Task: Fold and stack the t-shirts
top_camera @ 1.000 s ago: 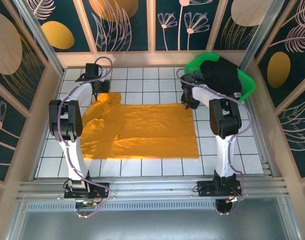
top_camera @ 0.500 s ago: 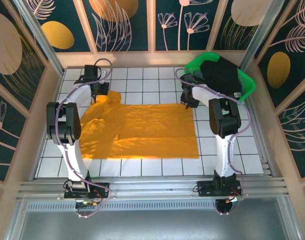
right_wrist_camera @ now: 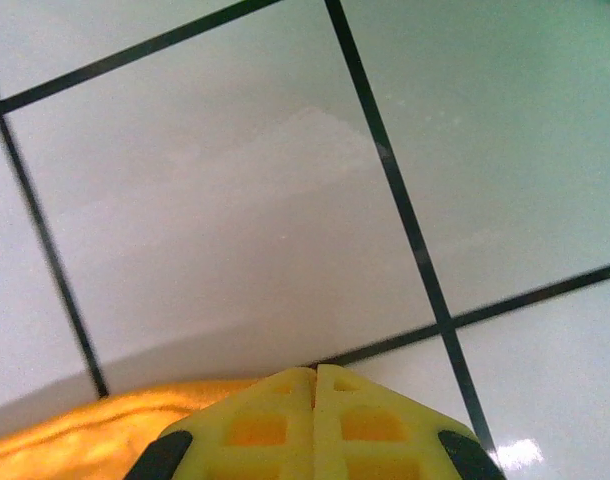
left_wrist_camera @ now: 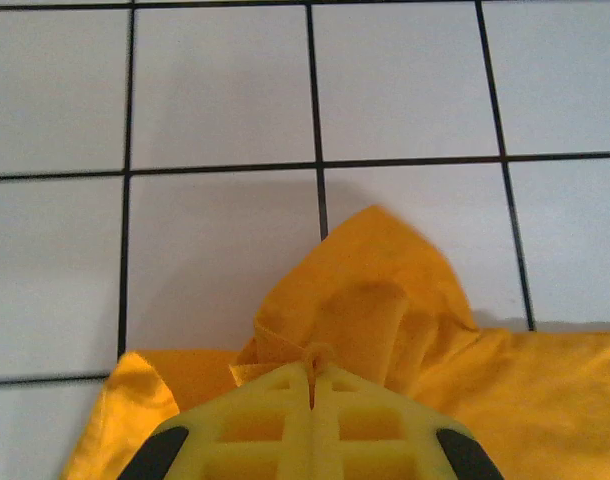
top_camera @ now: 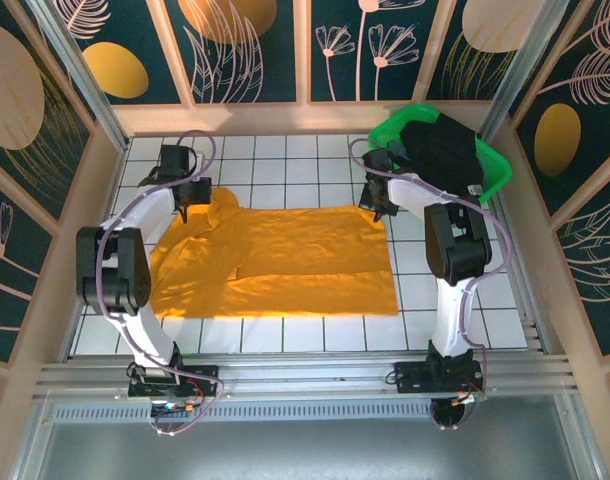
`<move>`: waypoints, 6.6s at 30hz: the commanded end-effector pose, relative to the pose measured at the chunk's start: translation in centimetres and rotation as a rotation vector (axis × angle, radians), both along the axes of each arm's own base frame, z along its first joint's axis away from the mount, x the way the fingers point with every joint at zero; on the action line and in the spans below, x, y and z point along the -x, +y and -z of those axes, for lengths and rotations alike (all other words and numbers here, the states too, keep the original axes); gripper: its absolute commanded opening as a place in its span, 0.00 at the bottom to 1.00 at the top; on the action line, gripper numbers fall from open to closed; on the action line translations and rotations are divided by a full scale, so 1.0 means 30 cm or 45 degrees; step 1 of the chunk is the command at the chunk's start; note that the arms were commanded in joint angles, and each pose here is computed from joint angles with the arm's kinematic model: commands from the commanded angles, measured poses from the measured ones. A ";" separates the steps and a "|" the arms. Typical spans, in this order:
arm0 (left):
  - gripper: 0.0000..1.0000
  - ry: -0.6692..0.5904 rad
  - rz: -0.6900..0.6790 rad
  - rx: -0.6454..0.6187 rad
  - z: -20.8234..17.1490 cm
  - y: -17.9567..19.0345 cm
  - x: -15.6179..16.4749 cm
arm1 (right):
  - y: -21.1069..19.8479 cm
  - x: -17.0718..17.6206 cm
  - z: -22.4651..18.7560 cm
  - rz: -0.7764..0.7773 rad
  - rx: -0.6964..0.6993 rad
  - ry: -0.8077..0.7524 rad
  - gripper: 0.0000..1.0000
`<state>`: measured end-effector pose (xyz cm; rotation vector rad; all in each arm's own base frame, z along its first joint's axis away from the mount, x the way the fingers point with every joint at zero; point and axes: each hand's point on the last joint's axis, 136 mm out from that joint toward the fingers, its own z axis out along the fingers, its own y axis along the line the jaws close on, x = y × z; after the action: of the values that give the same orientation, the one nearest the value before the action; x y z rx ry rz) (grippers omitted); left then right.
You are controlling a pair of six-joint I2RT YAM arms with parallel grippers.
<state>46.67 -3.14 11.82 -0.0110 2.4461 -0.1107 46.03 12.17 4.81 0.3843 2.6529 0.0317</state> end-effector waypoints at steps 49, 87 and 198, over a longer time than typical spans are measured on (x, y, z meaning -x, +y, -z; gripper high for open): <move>0.00 -0.109 -1.553 0.487 0.091 0.308 0.914 | -0.106 0.624 -0.015 -0.034 -0.072 0.234 0.04; 0.14 0.158 -1.245 0.625 0.265 0.352 0.323 | 0.024 0.494 0.152 0.119 -0.308 0.372 0.22; 0.35 0.364 -0.803 0.637 0.153 0.079 0.489 | 0.426 0.285 -0.225 -0.551 -0.836 0.008 0.48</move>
<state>32.61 -3.95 8.91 -1.0841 2.4288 -0.6439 38.12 24.36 11.83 0.0197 2.6129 1.0279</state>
